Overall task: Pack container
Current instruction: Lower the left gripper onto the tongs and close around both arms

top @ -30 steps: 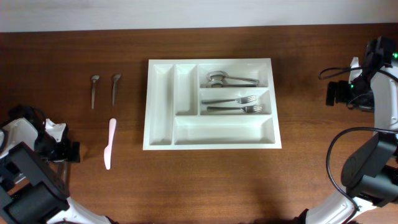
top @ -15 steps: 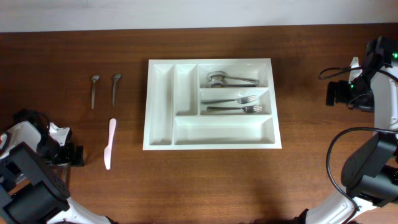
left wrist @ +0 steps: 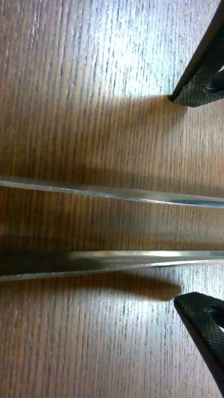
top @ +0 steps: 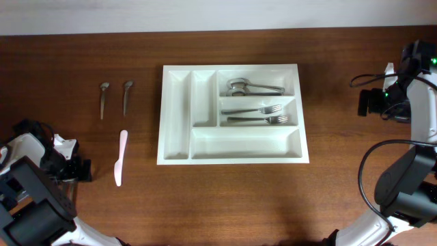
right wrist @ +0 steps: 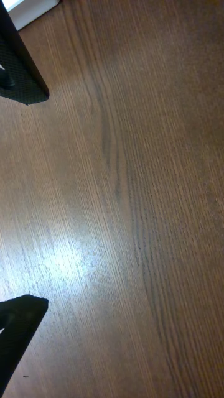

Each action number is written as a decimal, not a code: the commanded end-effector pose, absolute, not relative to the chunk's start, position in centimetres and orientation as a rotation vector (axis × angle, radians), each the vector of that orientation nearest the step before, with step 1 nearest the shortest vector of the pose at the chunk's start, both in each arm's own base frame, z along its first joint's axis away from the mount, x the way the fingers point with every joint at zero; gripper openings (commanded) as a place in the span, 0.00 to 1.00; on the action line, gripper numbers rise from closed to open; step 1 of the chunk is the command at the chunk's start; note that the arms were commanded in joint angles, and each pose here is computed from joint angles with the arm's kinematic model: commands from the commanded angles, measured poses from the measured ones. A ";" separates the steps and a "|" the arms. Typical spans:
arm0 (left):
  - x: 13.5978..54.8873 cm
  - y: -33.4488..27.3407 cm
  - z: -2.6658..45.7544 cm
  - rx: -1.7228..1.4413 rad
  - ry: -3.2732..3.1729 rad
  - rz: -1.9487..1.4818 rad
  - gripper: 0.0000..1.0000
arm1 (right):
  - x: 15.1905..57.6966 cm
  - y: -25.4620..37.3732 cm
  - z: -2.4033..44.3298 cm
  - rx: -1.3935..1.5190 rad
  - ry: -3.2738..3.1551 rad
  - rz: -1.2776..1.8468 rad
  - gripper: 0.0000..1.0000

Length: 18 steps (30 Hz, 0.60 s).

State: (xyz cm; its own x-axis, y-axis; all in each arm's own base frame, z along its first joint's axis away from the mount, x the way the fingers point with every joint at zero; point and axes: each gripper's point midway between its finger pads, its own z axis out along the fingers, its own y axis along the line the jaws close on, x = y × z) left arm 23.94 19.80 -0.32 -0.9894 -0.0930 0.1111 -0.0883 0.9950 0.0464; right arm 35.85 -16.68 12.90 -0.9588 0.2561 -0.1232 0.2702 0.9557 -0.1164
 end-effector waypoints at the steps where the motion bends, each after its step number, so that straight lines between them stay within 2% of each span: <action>1: 23.9 19.4 -0.6 0.141 -3.045 -0.025 0.97 | 35.9 -16.6 13.2 0.405 2.994 -0.215 0.99; 18: 22.5 18.3 -1.8 0.136 -3.011 0.010 0.97 | 35.9 -16.6 13.2 0.405 2.994 -0.215 0.99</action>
State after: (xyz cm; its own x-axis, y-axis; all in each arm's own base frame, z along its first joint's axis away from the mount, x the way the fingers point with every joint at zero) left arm 23.81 19.32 -0.47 -0.9914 -0.0987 0.0861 -0.0964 0.9949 0.0301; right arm 35.85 -16.68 12.90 -0.9589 0.2557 -0.1232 0.2698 0.9558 -0.1165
